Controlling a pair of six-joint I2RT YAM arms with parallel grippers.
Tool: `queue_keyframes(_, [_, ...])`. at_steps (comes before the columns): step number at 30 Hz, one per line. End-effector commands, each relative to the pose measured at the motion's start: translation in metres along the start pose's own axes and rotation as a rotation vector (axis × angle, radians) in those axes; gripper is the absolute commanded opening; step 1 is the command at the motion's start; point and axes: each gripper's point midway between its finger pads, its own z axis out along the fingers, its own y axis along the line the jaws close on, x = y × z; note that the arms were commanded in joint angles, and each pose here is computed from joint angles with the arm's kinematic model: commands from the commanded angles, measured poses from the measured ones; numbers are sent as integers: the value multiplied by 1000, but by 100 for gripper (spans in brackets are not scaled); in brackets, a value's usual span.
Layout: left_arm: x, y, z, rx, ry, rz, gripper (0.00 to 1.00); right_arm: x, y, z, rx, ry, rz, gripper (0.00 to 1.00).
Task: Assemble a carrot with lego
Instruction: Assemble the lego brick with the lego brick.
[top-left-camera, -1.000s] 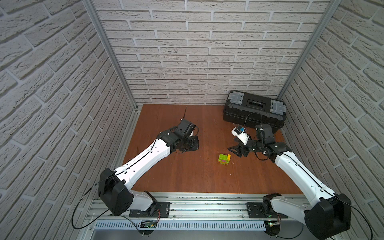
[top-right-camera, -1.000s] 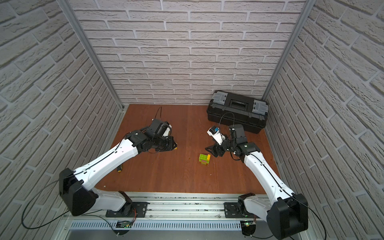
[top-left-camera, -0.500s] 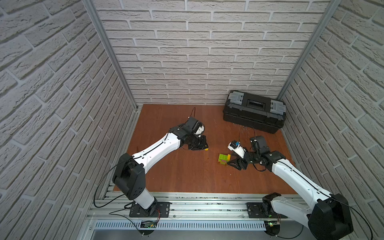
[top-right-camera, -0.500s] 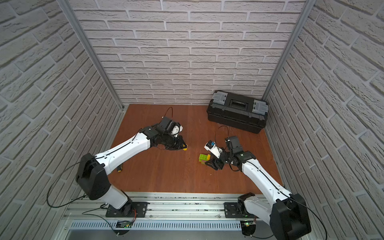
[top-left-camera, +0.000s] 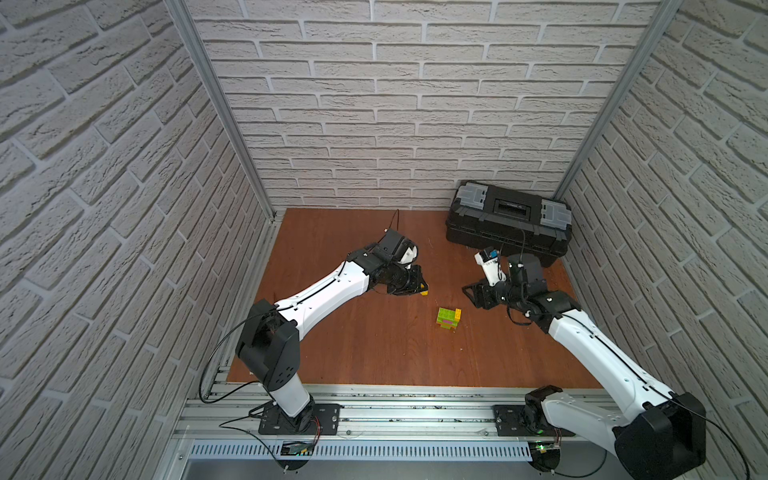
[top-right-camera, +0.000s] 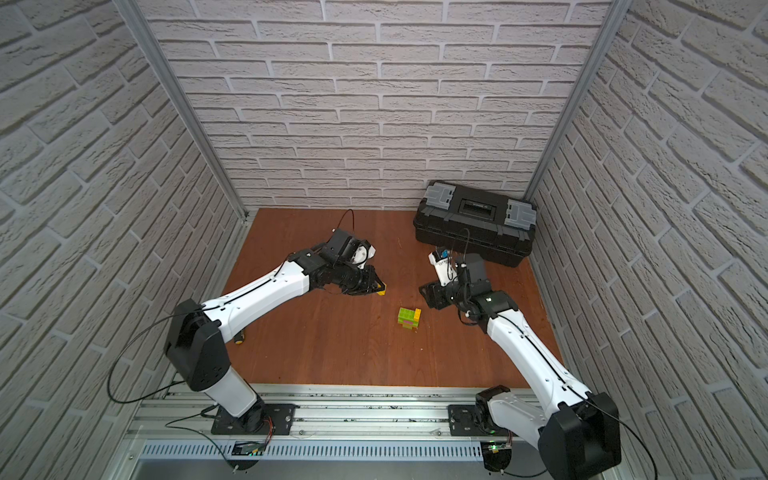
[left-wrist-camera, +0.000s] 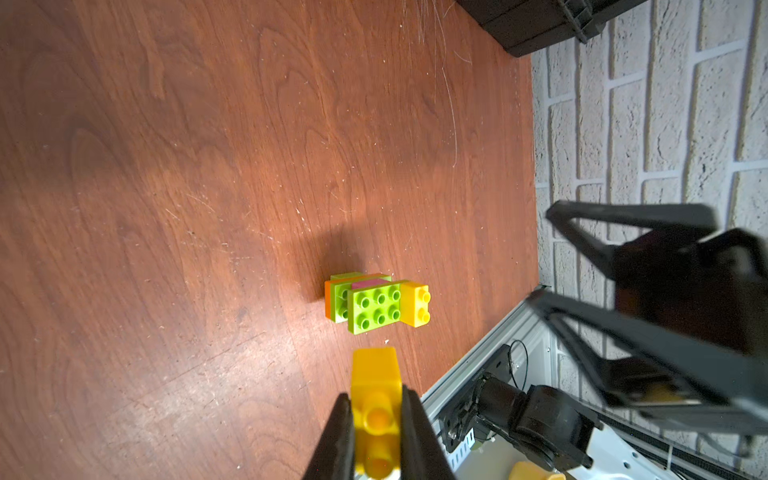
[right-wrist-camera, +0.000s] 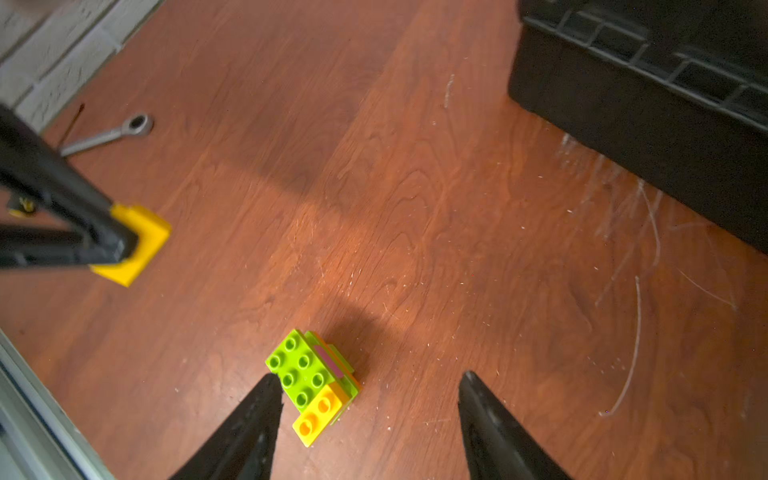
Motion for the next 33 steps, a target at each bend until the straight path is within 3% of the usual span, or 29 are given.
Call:
queue_keyframes(1, [-3, -12, 2, 22, -4, 18, 0, 27, 6, 3, -33, 246, 210, 69])
queue_keyframes(4, [0, -12, 4, 13, 7, 21, 0, 39, 12, 8, -63, 352, 345, 67])
queue_keyframes(9, [4, -12, 6, 6, 17, 21, 0, 26, 14, 0, -105, 277, 547, 69])
queue_keyframes(17, [15, -6, 17, -85, 108, 78, 0, 35, -21, -9, 35, 311, 671, 65])
queue_keyframes(27, [27, -2, 44, -204, 192, 174, 0, 74, -13, 2, -7, 343, 830, 61])
queue_keyframes(33, [30, -6, 61, -232, 217, 204, 0, 109, -9, 6, 19, 422, 950, 76])
